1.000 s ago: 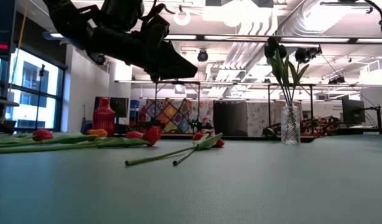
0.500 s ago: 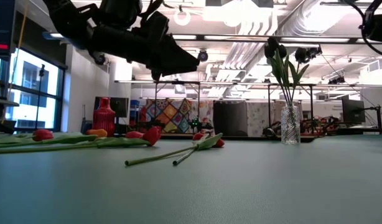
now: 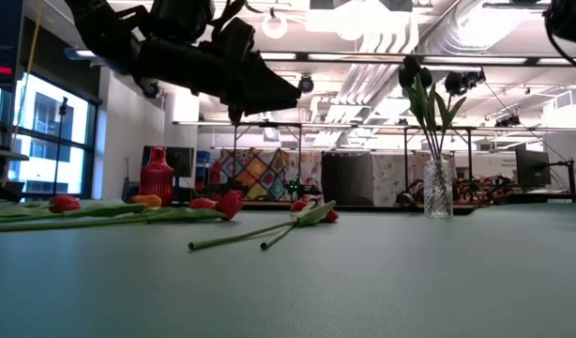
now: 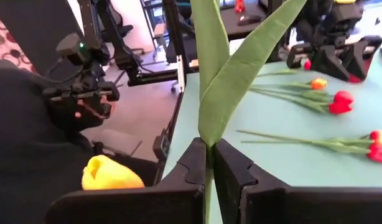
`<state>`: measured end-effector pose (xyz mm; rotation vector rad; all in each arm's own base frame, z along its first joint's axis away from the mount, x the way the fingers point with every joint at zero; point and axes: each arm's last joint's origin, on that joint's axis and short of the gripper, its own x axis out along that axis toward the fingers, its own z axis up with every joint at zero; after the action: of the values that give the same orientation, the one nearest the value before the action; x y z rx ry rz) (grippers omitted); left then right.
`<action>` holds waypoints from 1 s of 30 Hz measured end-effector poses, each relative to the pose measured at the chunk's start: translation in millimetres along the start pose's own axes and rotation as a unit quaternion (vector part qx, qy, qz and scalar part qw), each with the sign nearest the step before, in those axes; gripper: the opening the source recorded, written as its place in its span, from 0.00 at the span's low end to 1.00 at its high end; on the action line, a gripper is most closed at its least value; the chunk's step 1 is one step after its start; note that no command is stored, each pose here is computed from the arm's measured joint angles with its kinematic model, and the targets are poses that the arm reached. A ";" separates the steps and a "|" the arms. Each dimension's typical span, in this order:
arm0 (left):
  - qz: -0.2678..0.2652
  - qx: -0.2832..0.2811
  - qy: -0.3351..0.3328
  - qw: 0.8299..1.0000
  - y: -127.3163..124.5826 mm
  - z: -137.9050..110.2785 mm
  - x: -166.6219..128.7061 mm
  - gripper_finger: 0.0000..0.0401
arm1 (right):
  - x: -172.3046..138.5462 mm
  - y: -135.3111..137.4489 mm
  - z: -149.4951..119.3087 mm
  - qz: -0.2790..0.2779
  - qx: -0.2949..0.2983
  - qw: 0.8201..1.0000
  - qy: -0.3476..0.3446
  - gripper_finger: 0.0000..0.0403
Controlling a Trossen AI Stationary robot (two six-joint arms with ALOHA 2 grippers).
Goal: Sort flowers into vase by color
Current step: Put the orange tulip into the green vase
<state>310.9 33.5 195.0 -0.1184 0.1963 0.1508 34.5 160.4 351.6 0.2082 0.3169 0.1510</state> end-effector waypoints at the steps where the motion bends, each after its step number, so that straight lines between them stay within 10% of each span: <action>1: 0.000 -0.003 -0.001 1.000 0.0 0.3 0.0 0.32 | 0.5 3.2 -2.4 -0.004 -0.007 1.000 -0.008 0.00; 30: -0.005 0.006 -0.019 1.000 -3.1 9.7 2.7 0.32 | 12.9 48.2 -51.0 -0.024 -0.057 0.998 -0.020 0.00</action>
<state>315.8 32.0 204.1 -0.1053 0.1578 0.1415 24.6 218.4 311.4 0.0897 0.2721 0.1177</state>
